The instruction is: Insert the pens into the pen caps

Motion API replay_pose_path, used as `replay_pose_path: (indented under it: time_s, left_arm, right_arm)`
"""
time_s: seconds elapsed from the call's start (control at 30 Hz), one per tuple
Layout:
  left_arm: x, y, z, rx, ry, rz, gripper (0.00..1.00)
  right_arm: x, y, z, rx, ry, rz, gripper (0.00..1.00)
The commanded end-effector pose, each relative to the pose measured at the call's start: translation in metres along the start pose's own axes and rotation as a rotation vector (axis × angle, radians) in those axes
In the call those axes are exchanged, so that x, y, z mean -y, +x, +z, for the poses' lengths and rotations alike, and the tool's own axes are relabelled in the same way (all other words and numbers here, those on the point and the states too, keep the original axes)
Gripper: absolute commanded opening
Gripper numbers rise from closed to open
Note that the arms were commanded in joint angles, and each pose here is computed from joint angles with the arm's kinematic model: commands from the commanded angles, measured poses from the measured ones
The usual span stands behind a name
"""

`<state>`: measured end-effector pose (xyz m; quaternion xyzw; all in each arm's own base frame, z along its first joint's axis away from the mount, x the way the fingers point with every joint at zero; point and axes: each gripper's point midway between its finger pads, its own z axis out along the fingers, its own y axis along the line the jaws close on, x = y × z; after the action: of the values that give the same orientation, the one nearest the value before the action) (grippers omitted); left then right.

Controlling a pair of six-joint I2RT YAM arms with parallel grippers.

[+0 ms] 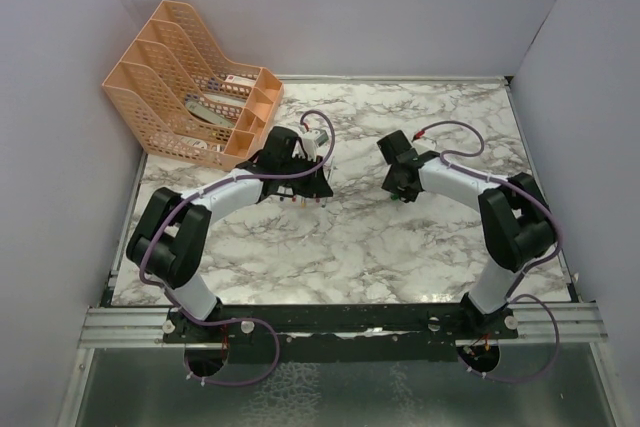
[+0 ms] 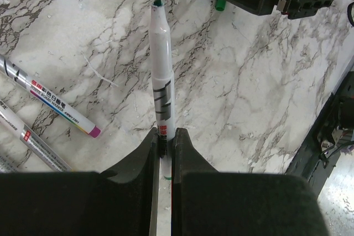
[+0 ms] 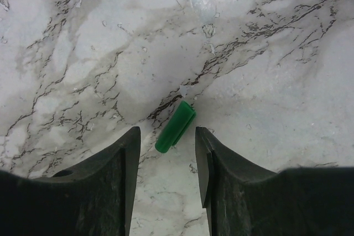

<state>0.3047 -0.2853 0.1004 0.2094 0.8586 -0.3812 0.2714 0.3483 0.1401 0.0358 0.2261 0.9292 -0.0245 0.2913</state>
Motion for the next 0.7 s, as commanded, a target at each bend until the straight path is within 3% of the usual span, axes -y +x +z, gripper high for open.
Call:
replay_pose_path:
  time_s: [0.0, 0.33, 0.67]
  left_arm:
    - [0.01, -0.011, 0.003, 0.013, 0.044, 0.038, 0.0]
    - [0.01, -0.011, 0.004, 0.009, 0.047, 0.039, 0.0]
    - [0.01, -0.012, 0.004, 0.014, 0.047, 0.033, 0.0]
  right_arm:
    - [-0.006, -0.004, 0.009, -0.015, -0.013, 0.035, 0.44]
    - [-0.001, 0.001, 0.015, -0.047, -0.011, 0.061, 0.42]
    - [0.003, 0.018, 0.024, -0.107, -0.011, 0.041, 0.08]
